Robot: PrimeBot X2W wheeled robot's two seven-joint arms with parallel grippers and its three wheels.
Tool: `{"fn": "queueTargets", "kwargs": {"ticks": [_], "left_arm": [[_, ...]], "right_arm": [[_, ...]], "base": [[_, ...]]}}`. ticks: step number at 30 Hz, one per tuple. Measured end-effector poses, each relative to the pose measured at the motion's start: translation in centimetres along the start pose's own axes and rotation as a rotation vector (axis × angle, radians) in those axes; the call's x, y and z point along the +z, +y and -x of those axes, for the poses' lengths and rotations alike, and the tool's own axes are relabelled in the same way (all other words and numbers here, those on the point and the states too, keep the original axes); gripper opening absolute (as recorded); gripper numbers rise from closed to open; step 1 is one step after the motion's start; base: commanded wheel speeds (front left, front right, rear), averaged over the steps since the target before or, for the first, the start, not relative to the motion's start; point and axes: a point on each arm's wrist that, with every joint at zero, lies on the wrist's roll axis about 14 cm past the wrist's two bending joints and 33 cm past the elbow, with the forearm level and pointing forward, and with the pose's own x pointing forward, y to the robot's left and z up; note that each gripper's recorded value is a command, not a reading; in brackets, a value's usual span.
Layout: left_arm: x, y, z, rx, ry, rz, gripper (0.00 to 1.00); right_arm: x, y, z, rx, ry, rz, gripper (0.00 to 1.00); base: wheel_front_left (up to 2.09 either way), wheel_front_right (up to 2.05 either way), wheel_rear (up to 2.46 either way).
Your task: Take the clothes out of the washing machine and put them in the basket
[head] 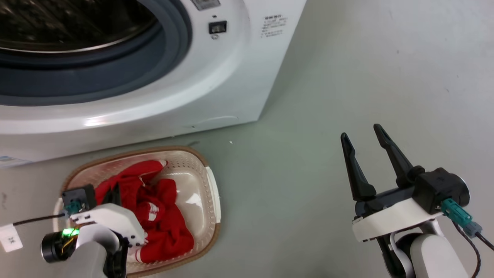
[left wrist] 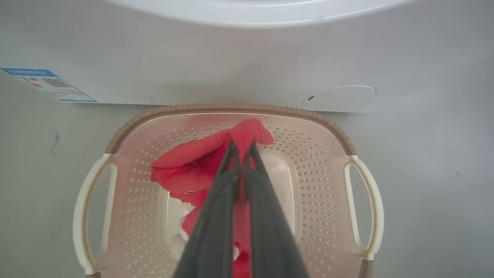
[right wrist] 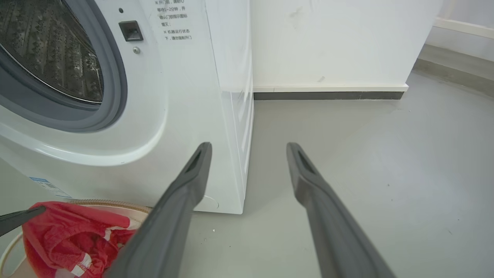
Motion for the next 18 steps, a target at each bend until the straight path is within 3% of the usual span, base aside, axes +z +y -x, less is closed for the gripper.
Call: {"fn": "queueTargets", "kwargs": {"ticks": [6,18], "left_arm": [[-3.6,-1.9,-4.2,-0.030,0.106,0.003,0.00],[-13.2,-1.9,-7.9,-0.004,0.401,-0.040,0.00]], "right_arm": [[-2.3,-1.4,-0.7,-0.037,0.051,0.000,1.00],[-5.7,-3.6,-2.1,-0.081,0.115,0.018,1.00]], "base": [[0.00,0.00,0.00],[0.00,0.00,0.00]]}}
